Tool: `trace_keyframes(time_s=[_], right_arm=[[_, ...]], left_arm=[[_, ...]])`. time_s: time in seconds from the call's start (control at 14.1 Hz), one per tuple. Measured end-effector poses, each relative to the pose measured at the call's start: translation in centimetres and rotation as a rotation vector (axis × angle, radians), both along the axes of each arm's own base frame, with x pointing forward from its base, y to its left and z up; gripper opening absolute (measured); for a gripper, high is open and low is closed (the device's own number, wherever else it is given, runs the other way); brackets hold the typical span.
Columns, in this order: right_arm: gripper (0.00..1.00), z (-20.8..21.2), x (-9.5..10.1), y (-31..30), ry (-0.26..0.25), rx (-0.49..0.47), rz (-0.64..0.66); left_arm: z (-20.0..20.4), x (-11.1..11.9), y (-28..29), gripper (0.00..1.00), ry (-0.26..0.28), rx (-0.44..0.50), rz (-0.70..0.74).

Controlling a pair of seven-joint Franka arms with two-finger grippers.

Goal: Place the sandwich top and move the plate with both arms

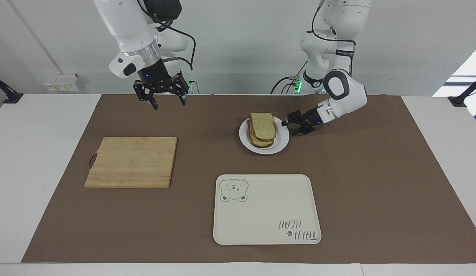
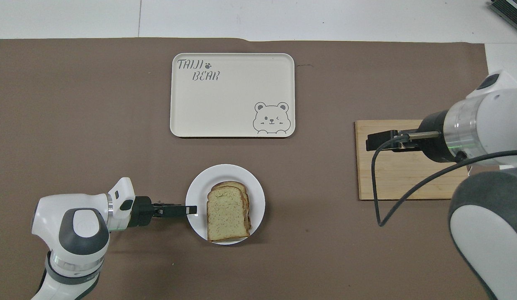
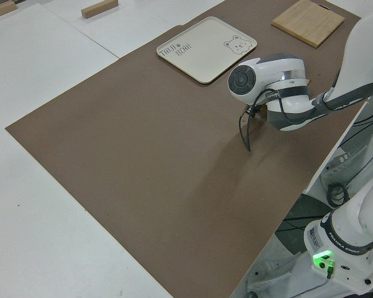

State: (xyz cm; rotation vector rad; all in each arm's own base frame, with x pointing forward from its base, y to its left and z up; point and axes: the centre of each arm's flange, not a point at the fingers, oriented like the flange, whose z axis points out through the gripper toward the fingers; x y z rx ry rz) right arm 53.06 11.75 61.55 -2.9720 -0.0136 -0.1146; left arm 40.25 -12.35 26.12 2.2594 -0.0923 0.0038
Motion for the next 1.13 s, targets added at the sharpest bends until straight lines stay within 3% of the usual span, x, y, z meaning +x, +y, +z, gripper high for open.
trace_keyframes(time_s=[0.42,0.85,1.13], right_arm=[[1.00,5.5,-2.0,-1.9,-0.025,-0.021,-0.022],[1.00,5.7,-2.4,-8.2,0.046,-0.056,-0.122],[1.00,5.7,-2.6,-12.6,0.070,-0.054,-0.199]], left_arm=[[-0.6,-0.1,-0.1,0.30,-0.002,-0.018,0.005],[-0.7,-0.4,-0.5,0.29,0.015,-0.051,0.013],[-1.8,-1.0,-0.8,0.22,0.031,-0.090,-0.001]])
